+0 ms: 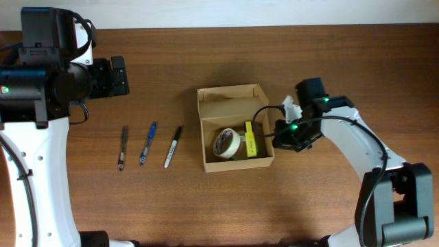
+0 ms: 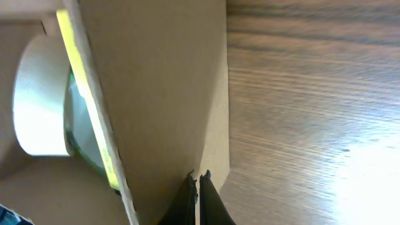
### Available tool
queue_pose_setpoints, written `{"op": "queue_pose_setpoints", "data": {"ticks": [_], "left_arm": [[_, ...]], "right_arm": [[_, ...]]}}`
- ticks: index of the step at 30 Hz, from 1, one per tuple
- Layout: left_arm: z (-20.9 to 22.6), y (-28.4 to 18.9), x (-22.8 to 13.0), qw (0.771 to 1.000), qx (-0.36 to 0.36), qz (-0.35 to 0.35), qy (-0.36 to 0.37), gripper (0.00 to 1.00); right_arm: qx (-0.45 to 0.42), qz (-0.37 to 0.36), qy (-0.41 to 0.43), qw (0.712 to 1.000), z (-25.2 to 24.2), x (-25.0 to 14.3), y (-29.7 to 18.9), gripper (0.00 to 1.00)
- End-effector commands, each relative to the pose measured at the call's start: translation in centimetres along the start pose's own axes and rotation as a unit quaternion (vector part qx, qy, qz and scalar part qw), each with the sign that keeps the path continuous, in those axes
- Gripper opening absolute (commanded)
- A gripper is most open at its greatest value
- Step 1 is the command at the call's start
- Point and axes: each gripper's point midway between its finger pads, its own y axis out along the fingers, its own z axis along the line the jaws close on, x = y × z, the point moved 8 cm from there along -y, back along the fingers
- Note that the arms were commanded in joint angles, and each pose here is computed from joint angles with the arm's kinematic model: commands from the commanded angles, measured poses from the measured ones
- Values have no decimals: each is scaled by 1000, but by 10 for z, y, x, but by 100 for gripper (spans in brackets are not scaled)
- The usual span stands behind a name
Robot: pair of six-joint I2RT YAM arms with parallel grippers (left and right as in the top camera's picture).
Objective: Pack container
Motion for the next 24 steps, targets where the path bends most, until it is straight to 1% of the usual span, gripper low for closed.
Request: {"op": "queue_pose_setpoints", "data": {"ticks": [1,11,15,18,24], "left_arm": [[2,-8,1,1000,4,-14,7,99],[2,-8,1,1000,4,-13,7,99],[3,-8,1,1000,6,-14,8,99],[4,-8,2,1000,11,-17,7,99],[7,-8,4,999,31,-22,6,99]], "right_arm": [[-19,4,-3,1000,9,-4,5,4],[-27,5,1,1000,10,-5,6,4],[-84,-19,8,996,3,-3,-3,4],[-122,-56,1,991,6,2,-27,5],[-199,-153,-26,968,28,6,-118,15]]}}
